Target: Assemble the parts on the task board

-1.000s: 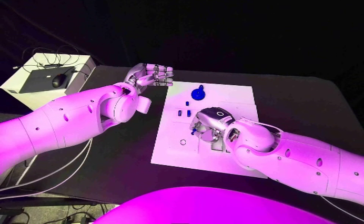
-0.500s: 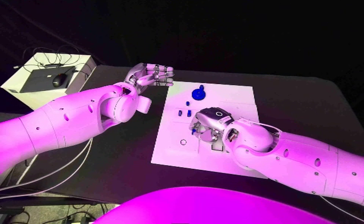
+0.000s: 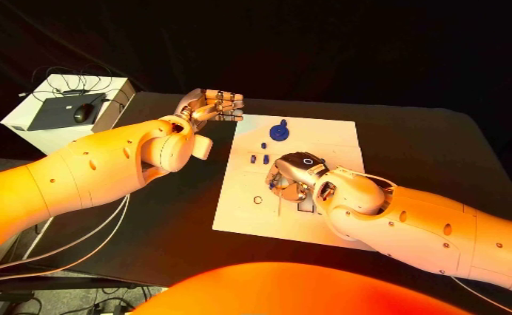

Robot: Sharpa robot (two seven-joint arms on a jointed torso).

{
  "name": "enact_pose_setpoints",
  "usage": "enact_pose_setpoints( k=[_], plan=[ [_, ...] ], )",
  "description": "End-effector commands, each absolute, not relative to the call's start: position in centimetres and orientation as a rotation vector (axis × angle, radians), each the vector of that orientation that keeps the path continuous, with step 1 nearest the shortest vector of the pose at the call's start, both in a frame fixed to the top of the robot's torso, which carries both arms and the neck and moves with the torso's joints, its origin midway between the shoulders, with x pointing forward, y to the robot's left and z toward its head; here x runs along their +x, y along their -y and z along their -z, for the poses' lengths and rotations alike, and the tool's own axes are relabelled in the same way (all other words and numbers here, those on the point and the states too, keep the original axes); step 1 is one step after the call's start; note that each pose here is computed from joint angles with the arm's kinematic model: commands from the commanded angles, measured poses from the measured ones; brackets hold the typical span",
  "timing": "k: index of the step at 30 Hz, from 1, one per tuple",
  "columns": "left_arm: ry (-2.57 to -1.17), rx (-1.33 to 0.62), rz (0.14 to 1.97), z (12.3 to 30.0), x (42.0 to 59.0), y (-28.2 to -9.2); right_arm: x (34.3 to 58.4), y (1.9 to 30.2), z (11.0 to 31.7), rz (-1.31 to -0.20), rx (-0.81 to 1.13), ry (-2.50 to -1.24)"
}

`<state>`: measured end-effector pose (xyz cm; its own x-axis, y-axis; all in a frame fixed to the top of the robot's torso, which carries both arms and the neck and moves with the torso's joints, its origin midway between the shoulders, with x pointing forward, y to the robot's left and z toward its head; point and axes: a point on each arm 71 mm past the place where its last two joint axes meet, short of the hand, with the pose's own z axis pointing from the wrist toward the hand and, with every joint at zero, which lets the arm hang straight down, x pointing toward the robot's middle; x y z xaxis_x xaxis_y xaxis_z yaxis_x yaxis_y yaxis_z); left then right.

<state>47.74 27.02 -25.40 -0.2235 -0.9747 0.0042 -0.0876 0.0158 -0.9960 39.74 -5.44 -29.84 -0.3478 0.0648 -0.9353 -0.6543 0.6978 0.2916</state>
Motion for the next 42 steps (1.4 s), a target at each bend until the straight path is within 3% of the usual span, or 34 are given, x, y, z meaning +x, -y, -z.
enact_pose_setpoints(
  k=[1,20,30,37,42],
  plan=[
    [-1.441,-1.151,1.340,25.3,47.8,-26.9,39.7,5.4,29.8,-0.812,-0.472,-1.779],
    [-1.451,-1.155,1.339,25.4,47.7,-27.0,39.7,7.0,29.1,-0.824,-0.393,-1.748],
    [-1.450,-1.155,1.339,25.4,47.8,-27.0,40.5,11.2,25.3,-0.870,-0.241,-1.763],
    [-1.450,-1.155,1.343,25.5,47.8,-26.9,42.4,14.9,22.9,-0.823,-0.188,-1.799],
    [-1.450,-1.154,1.346,25.5,47.9,-26.8,43.6,16.8,22.5,-0.760,-0.211,-1.805]
  ],
)
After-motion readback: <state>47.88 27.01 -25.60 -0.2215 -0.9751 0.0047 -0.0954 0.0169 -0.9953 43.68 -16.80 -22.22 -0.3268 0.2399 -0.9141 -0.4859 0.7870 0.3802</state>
